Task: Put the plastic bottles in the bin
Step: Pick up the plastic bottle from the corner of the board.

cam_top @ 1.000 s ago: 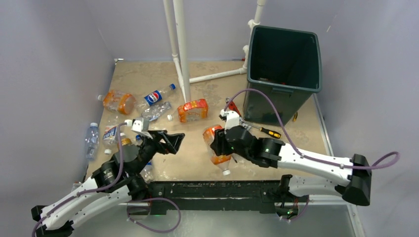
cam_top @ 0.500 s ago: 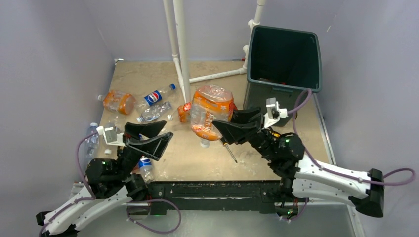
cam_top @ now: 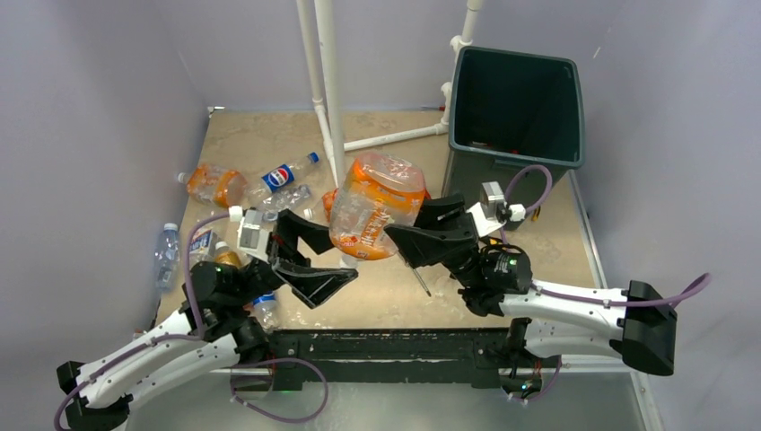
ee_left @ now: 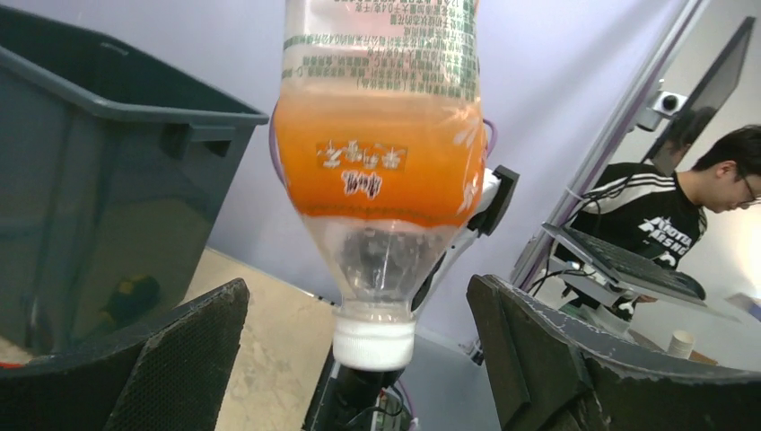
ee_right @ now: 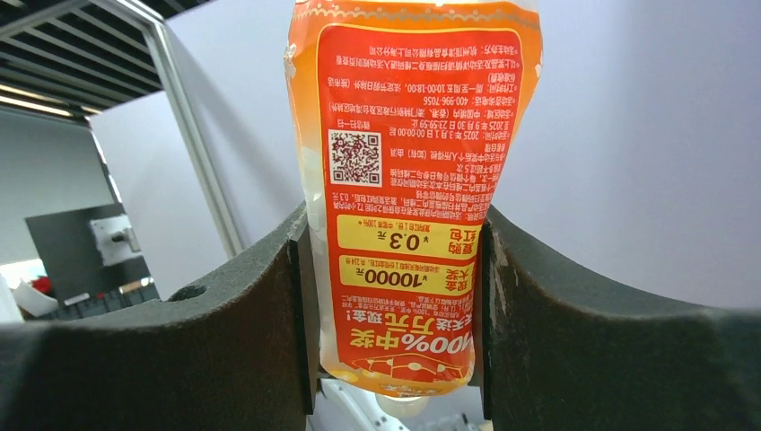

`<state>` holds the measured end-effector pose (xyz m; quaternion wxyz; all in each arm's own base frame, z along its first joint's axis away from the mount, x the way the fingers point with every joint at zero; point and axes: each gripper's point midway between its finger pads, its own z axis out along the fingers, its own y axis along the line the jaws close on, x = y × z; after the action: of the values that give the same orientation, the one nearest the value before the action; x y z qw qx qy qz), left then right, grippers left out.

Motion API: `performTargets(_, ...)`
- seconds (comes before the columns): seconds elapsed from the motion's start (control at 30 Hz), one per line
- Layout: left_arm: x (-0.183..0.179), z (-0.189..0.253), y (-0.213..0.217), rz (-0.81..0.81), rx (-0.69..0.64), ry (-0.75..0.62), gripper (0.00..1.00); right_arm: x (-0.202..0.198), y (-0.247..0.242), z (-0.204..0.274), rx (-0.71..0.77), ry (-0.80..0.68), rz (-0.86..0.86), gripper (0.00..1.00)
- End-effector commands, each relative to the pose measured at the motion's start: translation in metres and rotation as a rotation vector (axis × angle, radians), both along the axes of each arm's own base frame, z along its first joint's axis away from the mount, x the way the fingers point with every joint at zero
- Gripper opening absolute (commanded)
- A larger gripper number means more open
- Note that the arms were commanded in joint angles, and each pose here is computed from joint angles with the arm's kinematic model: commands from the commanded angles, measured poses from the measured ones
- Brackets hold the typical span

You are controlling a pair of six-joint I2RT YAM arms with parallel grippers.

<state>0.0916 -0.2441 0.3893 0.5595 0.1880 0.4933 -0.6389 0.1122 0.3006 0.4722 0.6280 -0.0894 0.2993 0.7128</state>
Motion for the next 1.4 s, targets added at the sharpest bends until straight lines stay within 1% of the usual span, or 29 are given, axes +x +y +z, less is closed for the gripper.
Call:
performTargets(0.0,-0.018,0.026,0.012,-0.048,-0.083,-0.076,0.91,-0.019,-0.028,0.024,0.132,-0.061,0.049,0.36)
performTargets(0.13,-0.019,0.026,0.012,-0.052,-0.097,-0.079,0.74,-0.019,-0.027,0.024,0.131,-0.063,0.055,0.35)
performTargets(0.17,-0.02,0.028,0.012,-0.058,-0.103,-0.081,0.71,-0.019,-0.026,0.025,0.13,-0.063,0.058,0.35)
performTargets(0.23,-0.021,0.032,0.009,-0.073,-0.108,-0.083,0.7,-0.02,-0.024,0.024,0.132,-0.066,0.064,0.35)
performTargets(0.37,-0.022,0.03,-0.001,-0.114,-0.086,-0.072,0.72,-0.02,-0.025,0.022,0.148,-0.062,0.075,0.35)
performTargets(0.43,-0.021,0.026,-0.006,-0.131,-0.082,-0.057,0.69,-0.02,-0.025,0.019,0.153,-0.056,0.084,0.35)
performTargets(0.5,-0.022,0.023,-0.009,-0.147,-0.074,-0.046,0.64,-0.021,-0.026,0.018,0.158,-0.055,0.092,0.35)
performTargets(0.6,-0.023,0.02,-0.011,-0.162,-0.065,-0.034,0.53,-0.02,-0.025,0.015,0.152,-0.04,0.096,0.35)
performTargets(0.83,-0.023,0.023,-0.011,-0.164,-0.071,-0.034,0.24,-0.019,-0.022,0.013,0.141,-0.032,0.103,0.35)
performTargets(0.93,-0.023,0.023,-0.012,-0.168,-0.068,-0.033,0.0,-0.02,-0.02,0.012,0.135,-0.031,0.112,0.36)
performTargets(1.13,-0.024,0.023,-0.007,-0.158,-0.069,-0.017,0.0,-0.02,-0.018,0.007,0.102,-0.022,0.109,0.36)
performTargets(1.23,-0.021,0.024,-0.003,-0.13,-0.075,-0.01,0.0,-0.02,-0.016,0.005,0.077,-0.023,0.105,0.39)
performTargets(1.27,-0.019,0.024,-0.001,-0.117,-0.078,-0.004,0.0,-0.02,-0.015,0.004,0.066,-0.024,0.106,0.4)
performTargets(1.33,-0.015,0.025,0.002,-0.088,-0.084,0.009,0.0,-0.019,-0.014,0.002,0.042,-0.014,0.1,0.48)
performTargets(1.37,-0.014,0.026,0.004,-0.076,-0.087,0.01,0.0,-0.019,-0.014,0.002,0.03,-0.007,0.095,0.51)
